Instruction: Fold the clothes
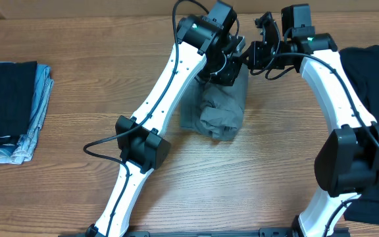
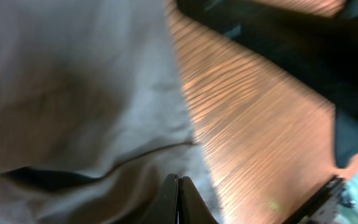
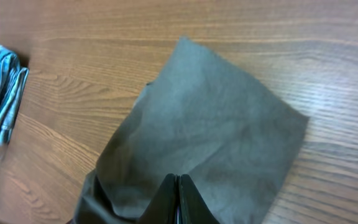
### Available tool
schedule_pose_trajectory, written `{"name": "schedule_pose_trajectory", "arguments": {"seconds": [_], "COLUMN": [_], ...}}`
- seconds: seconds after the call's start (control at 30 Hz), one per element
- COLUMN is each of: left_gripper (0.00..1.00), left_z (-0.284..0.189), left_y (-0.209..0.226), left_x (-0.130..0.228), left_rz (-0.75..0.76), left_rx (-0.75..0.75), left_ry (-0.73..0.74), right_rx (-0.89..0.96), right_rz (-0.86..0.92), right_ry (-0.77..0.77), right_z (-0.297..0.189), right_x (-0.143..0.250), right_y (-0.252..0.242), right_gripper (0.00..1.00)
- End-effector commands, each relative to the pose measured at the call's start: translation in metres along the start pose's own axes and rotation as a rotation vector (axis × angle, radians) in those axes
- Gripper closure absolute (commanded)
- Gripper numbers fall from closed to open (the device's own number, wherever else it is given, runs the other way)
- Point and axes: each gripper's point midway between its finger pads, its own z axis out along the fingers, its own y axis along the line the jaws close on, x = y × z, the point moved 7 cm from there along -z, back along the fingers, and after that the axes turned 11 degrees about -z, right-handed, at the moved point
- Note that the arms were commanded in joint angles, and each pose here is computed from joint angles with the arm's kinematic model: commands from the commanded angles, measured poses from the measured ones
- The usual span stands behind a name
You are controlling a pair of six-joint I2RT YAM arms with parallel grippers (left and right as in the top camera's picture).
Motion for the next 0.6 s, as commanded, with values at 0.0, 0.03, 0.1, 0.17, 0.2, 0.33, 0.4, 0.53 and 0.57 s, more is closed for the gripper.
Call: {"name": "schedule_pose_trajectory", "arguments": {"seconds": [0.0,0.03,0.1,0.17,0.2,0.33,0.4,0.53,0.57], "left_gripper": [0.96,0.96,0.96,0.96,0.96,0.96,0.96,0.96,0.96], "left_z": [0.018,0.022,0.024,0.022,0.021,0.017,0.017,0.037,0.040], "left_y": [0.030,0.039,0.049,0.060,0.063,0.073,0.075,0.087,0.089], "left_x": [0.003,0.002,0.002,0.001,-0.001,-0.005,-0.006,-0.002,-0.001], "left_rz": [-0.035,-0.046,-0.061,-0.081,-0.088,-0.106,-0.107,-0.118,-0.120], "left_rx": [-0.157,-0.196,-0.231,-0.258,-0.259,-0.266,-0.279,-0.309,-0.313], "left_ry": [0.032,0.034,0.041,0.045,0.043,0.031,0.026,0.060,0.065], "right_rx": [-0.094,-0.102,-0.136,-0.241,-0.261,-0.361,-0.368,-0.378,-0.380], "right_rz": [0.014,0.016,0.020,-0.010,-0.014,-0.104,-0.126,-0.165,-0.171], "right_ry": [0.020,0.022,0.025,0.019,0.020,0.011,0.006,-0.009,-0.011], "right_z": [0.019,0.022,0.029,0.038,0.041,0.049,0.051,0.056,0.057], "right_x": [0.006,0.006,0.007,0.009,0.009,0.011,0.010,0.006,0.006], "right_y": [-0.001,-0.002,-0.003,0.002,0.003,0.016,0.021,0.031,0.033], "right_gripper": [0.96,0.96,0.96,0.96,0.96,0.96,0.96,0.96,0.96]}}
